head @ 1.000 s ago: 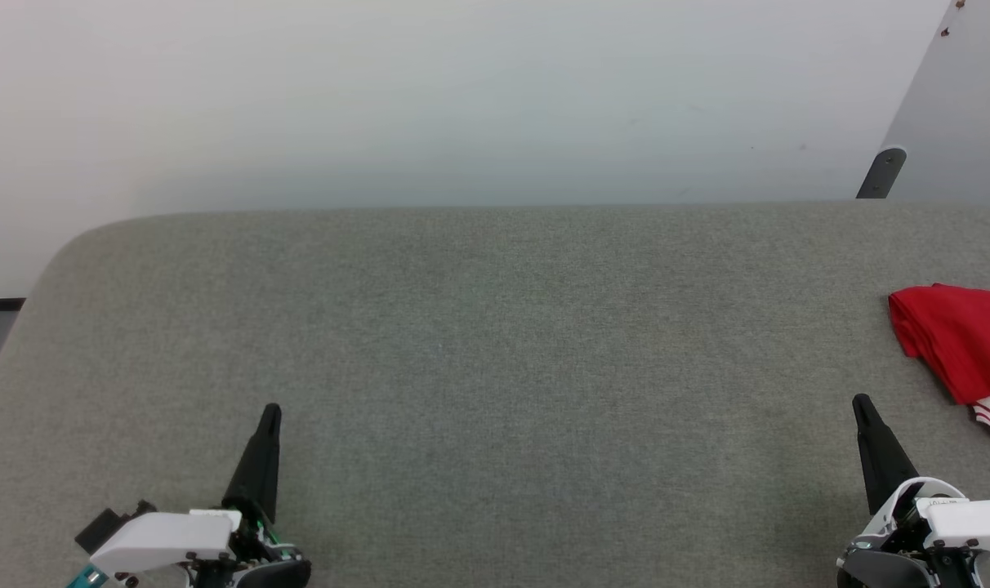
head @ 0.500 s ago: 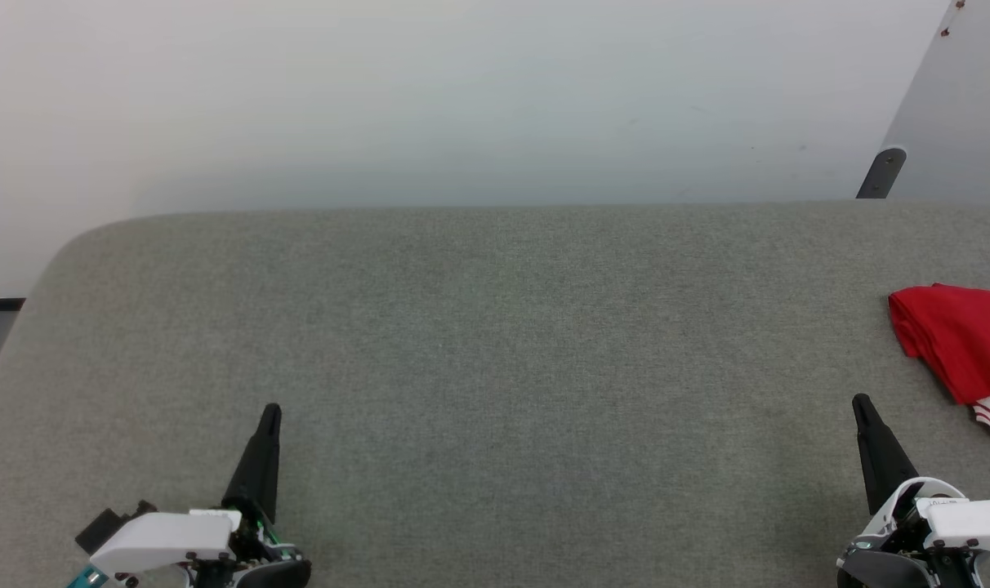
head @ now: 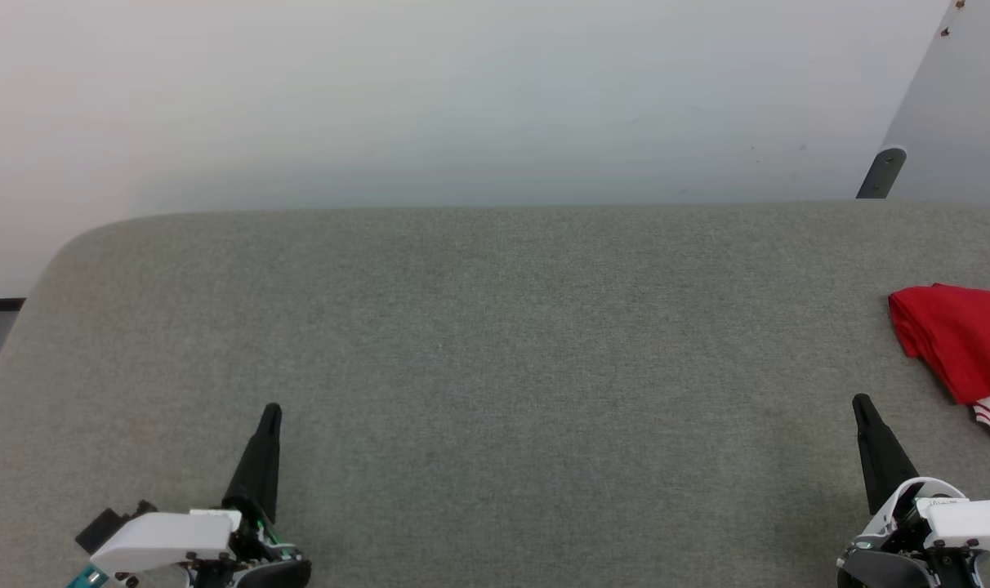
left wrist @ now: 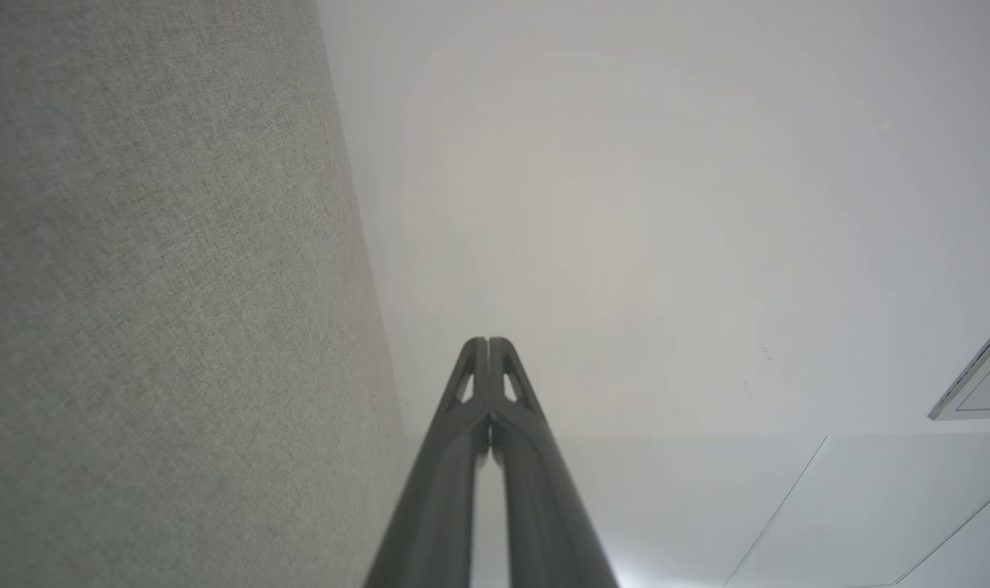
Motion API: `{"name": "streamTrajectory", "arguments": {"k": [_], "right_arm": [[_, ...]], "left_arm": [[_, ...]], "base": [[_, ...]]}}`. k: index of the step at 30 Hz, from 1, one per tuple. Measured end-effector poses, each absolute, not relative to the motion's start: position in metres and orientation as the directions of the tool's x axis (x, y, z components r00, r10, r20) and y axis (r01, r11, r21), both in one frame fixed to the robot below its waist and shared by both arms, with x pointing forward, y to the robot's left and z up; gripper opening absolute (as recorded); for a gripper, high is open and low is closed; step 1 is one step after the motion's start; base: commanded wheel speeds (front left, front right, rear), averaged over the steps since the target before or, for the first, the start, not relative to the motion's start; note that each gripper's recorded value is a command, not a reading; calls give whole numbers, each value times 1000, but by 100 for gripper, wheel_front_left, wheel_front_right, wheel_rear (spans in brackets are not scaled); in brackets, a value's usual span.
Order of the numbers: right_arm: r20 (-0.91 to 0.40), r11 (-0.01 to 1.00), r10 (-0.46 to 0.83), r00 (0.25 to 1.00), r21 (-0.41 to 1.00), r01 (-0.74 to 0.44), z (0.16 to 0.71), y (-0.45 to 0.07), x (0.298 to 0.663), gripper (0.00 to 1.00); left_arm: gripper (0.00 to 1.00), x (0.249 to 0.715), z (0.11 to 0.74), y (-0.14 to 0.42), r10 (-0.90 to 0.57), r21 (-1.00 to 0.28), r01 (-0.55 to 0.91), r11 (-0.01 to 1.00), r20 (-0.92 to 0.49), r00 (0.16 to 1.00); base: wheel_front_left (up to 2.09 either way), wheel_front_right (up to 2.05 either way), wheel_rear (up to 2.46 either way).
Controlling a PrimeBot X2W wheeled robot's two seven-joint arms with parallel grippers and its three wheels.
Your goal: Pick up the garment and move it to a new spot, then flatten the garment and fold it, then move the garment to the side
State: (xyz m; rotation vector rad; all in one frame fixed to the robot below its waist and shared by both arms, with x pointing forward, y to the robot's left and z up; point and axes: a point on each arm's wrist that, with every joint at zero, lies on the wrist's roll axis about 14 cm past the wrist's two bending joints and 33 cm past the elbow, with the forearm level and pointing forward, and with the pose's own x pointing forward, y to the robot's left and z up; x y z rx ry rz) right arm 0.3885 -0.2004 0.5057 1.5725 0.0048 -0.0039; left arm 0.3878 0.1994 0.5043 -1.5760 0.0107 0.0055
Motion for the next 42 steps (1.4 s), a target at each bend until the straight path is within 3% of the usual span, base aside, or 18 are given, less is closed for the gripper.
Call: {"name": "streamTrajectory", "arguments": {"k": [42], "right_arm": [[-5,-2,0,1000,1000,5,506,-201,389,0]], "left_arm": [[0,388,504,200,-2,-1000,-10,-5,-10,1000]], "base": [[0,0,0]]}}
